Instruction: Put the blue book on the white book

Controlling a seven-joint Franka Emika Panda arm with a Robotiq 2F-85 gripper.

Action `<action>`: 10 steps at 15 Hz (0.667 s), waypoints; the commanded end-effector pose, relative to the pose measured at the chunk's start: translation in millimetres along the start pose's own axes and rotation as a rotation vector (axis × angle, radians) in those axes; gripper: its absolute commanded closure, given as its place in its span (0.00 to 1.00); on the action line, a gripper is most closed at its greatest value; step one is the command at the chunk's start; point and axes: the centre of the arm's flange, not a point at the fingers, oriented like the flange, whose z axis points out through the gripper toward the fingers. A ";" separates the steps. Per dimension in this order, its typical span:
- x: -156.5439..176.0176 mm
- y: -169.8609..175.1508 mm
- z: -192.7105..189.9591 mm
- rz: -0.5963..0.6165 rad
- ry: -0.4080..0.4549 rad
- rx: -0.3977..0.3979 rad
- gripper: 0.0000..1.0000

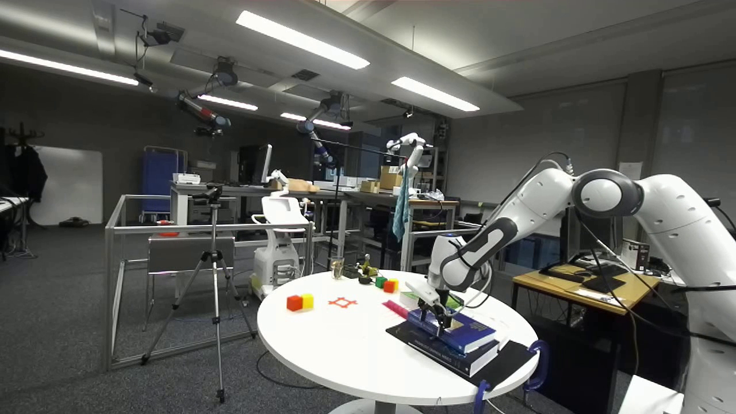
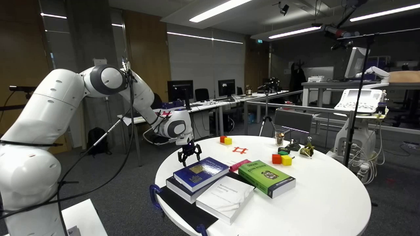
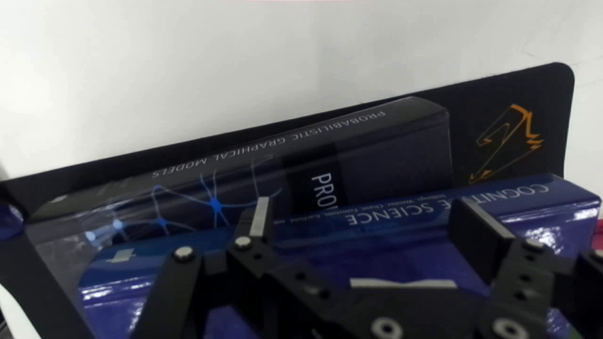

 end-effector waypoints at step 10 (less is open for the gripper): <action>25.8 5.2 -12.4 -0.005 0.053 -0.017 0.00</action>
